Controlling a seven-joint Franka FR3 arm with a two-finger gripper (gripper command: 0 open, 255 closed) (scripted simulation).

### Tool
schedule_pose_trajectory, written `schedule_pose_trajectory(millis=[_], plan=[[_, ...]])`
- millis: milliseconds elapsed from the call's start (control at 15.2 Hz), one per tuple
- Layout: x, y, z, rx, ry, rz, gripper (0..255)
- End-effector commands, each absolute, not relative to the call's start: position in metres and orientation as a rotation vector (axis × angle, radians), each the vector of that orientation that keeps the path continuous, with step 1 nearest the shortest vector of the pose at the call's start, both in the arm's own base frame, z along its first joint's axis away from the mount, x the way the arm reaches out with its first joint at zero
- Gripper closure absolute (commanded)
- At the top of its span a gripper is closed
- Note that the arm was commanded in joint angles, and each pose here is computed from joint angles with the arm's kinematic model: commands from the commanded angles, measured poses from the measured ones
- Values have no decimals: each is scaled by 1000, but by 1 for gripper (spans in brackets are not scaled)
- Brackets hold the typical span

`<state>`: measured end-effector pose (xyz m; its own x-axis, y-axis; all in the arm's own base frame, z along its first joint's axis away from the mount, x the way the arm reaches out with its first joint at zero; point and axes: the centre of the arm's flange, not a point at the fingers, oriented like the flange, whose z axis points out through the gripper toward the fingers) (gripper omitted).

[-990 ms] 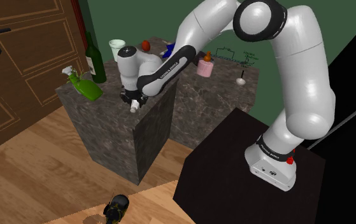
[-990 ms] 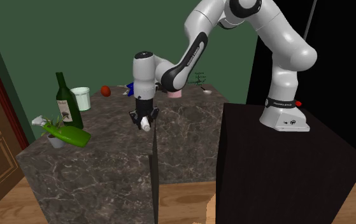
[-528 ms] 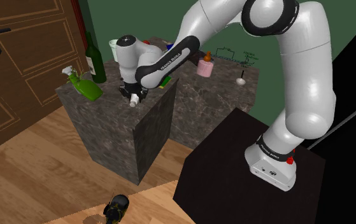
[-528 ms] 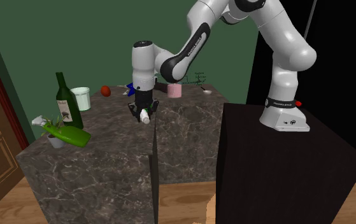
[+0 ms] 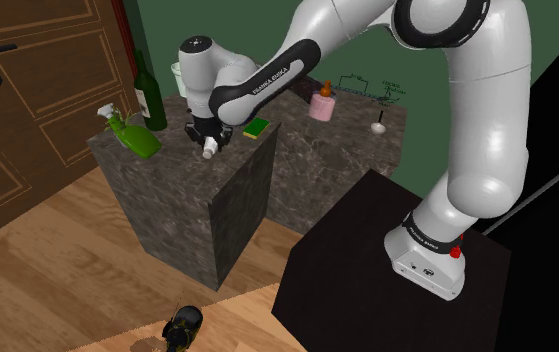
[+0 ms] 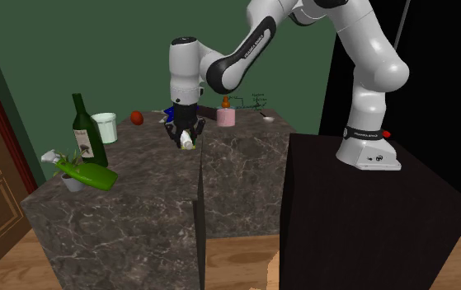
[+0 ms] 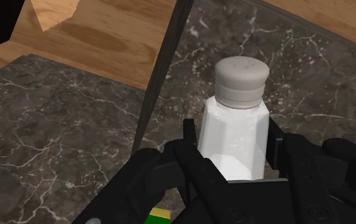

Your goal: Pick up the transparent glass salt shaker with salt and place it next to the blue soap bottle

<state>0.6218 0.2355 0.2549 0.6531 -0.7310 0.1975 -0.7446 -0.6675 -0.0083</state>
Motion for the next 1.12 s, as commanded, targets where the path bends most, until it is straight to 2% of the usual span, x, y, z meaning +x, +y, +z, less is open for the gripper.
schedule_pose_trajectory(millis=[0, 1056], plan=[[622, 235, 265, 2789, -1246, 283, 255], [622, 235, 350, 2789, -1246, 283, 255]])
